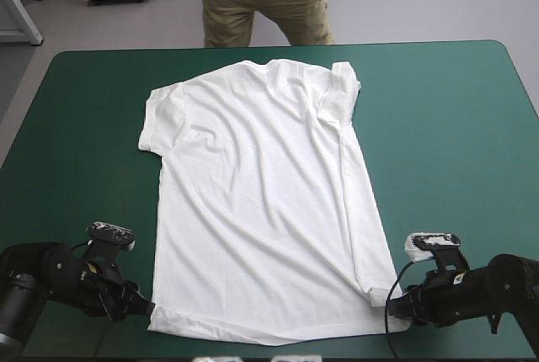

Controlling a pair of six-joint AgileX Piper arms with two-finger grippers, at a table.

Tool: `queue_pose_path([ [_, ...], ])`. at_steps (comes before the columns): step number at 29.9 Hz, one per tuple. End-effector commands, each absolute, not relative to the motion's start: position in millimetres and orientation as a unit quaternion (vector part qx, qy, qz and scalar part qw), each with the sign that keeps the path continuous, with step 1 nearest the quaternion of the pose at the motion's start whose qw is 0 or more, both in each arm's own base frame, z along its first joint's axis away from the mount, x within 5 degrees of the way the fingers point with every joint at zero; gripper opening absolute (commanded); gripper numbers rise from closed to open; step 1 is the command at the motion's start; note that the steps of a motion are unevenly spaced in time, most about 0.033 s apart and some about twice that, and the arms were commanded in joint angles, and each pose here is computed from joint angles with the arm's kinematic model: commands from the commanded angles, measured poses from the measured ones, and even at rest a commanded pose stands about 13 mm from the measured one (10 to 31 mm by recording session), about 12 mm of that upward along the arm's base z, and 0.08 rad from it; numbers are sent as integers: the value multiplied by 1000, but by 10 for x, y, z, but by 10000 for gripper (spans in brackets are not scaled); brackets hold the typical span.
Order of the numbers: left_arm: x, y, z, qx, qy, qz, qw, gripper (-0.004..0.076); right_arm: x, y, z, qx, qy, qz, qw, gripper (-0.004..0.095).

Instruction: Fold the cloth

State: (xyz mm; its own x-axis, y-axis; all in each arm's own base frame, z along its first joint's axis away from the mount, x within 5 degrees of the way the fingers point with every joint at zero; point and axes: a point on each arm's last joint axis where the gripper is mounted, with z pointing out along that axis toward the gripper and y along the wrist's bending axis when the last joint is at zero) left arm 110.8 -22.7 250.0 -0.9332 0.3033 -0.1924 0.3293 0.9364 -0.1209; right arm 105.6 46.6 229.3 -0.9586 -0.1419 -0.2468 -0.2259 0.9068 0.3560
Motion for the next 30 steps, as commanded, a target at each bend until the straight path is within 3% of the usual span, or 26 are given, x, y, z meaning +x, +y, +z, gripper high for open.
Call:
queue_pose_path([
  [1,1113,-241,2565,150,981,-83,94,398,1097,479,2388,-90,965,205,134,436],
  [6,1151,-241,2592,144,980,-81,114,398,1072,507,2696,-110,948,223,198,430],
  [14,1327,-245,2851,125,967,-74,210,398,1038,336,3665,-129,894,121,412,418],
  [19,1550,-245,3056,64,951,-80,293,398,1094,310,4092,-124,850,103,502,418],
  [23,1850,-257,3116,34,945,-86,314,398,1206,318,4248,-128,835,98,526,419],
  [30,2508,-297,3112,11,947,-90,307,398,1435,348,4218,-146,846,91,505,418],
])
